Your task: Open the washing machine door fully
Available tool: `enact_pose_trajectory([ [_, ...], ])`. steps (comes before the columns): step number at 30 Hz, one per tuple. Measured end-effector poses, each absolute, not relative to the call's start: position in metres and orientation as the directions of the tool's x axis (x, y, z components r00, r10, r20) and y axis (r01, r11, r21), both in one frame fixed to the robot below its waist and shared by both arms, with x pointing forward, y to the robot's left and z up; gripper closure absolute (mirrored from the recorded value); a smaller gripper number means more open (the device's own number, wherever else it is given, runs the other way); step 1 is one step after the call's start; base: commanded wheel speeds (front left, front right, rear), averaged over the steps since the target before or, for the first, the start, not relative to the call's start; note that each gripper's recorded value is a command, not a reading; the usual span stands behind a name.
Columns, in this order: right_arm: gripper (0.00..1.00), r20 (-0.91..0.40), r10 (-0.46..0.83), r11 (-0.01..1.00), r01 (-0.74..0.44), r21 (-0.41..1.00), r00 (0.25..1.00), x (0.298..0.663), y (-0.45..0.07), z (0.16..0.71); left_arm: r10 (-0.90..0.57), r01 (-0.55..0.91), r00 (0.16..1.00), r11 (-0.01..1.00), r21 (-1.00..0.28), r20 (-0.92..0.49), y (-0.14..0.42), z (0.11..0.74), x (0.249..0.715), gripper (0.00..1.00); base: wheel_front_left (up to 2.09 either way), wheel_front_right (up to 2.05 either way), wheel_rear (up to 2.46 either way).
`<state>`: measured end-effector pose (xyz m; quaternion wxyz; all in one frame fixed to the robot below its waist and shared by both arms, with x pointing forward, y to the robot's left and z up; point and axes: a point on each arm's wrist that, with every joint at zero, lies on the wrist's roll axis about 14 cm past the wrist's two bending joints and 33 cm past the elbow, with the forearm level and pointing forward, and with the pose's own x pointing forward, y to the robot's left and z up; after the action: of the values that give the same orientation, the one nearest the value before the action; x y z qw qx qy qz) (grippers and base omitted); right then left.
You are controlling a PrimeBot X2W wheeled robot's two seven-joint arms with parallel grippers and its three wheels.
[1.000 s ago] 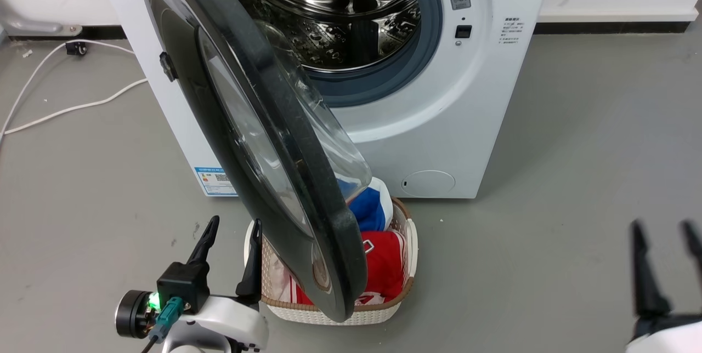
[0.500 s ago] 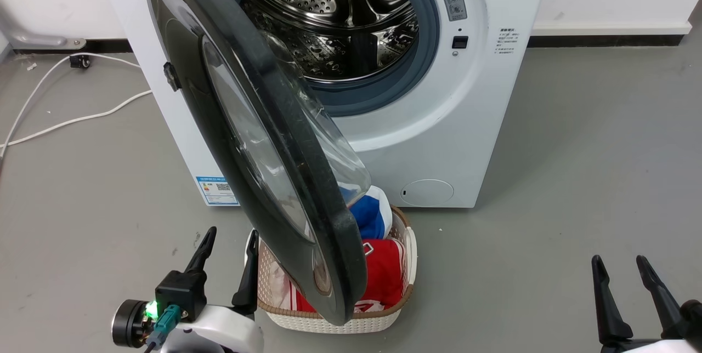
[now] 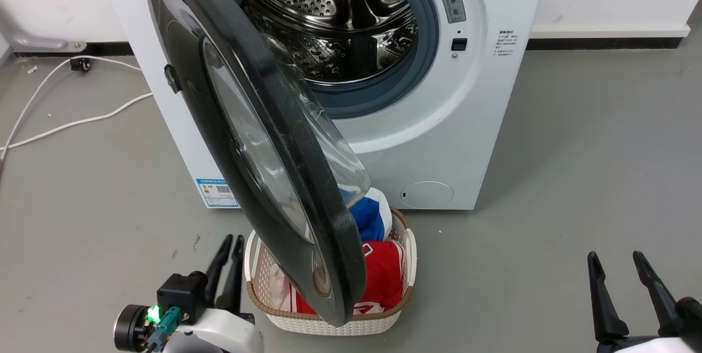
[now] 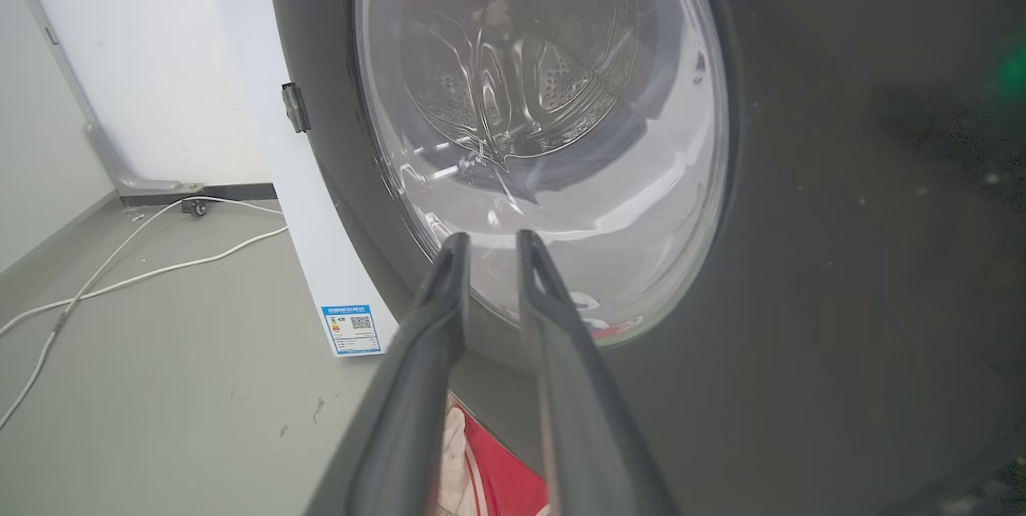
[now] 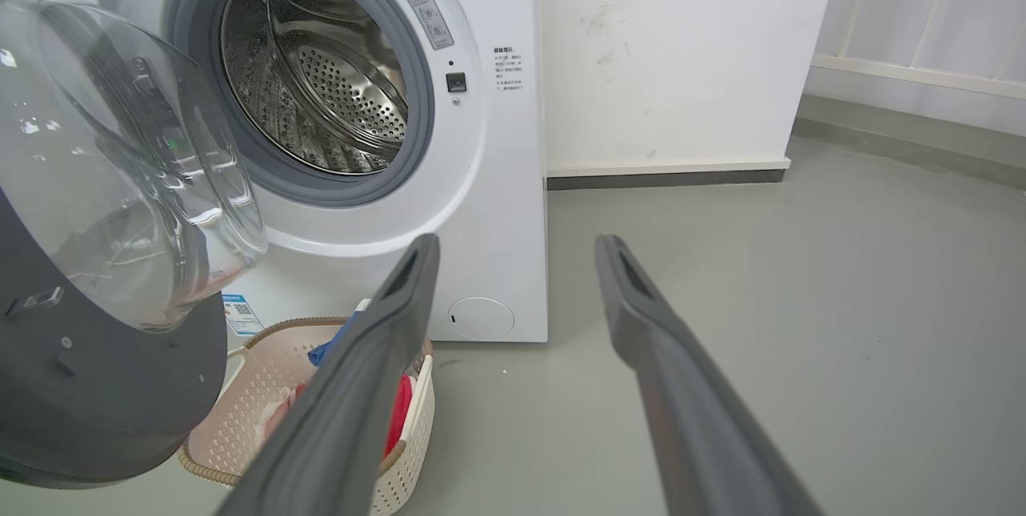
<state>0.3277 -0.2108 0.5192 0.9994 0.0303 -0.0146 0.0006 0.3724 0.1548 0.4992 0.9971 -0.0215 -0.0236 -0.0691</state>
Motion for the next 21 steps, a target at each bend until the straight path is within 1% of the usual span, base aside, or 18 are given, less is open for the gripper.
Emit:
enact_pose_trajectory([
  [5,0.0,0.037,0.002,0.998,-0.005,0.059,0.999,0.328,-0.208,0.523,-0.13,0.132,0.991,0.991,-0.038,0.035,0.156,0.498,0.372,1.0,0.0,0.0,0.0],
  [8,0.0,0.044,0.005,0.998,-0.007,0.06,0.999,0.329,-0.207,0.525,-0.117,0.12,0.991,0.992,-0.033,0.068,0.159,0.512,0.377,1.0,0.0,0.0,0.0],
  [12,0.0,0.045,0.011,0.998,-0.013,0.058,0.999,0.331,-0.204,0.526,-0.068,0.076,0.983,0.996,-0.038,0.17,0.169,0.551,0.384,1.0,0.0,0.0,0.0],
  [14,0.0,0.043,0.017,0.998,-0.019,0.059,0.999,0.333,-0.202,0.526,-0.041,0.053,0.969,0.998,-0.045,0.244,0.174,0.577,0.386,1.0,0.0,0.0,0.0],
  [18,0.0,0.041,0.033,0.997,-0.036,0.063,0.999,0.336,-0.196,0.525,-0.006,0.028,0.922,0.998,-0.051,0.387,0.179,0.631,0.384,1.0,0.0,0.0,0.0],
  [21,0.0,0.04,0.042,0.997,-0.044,0.064,0.998,0.338,-0.193,0.525,-0.01,0.035,0.872,0.998,-0.043,0.489,0.176,0.671,0.377,1.0,0.0,0.0,0.0],
])
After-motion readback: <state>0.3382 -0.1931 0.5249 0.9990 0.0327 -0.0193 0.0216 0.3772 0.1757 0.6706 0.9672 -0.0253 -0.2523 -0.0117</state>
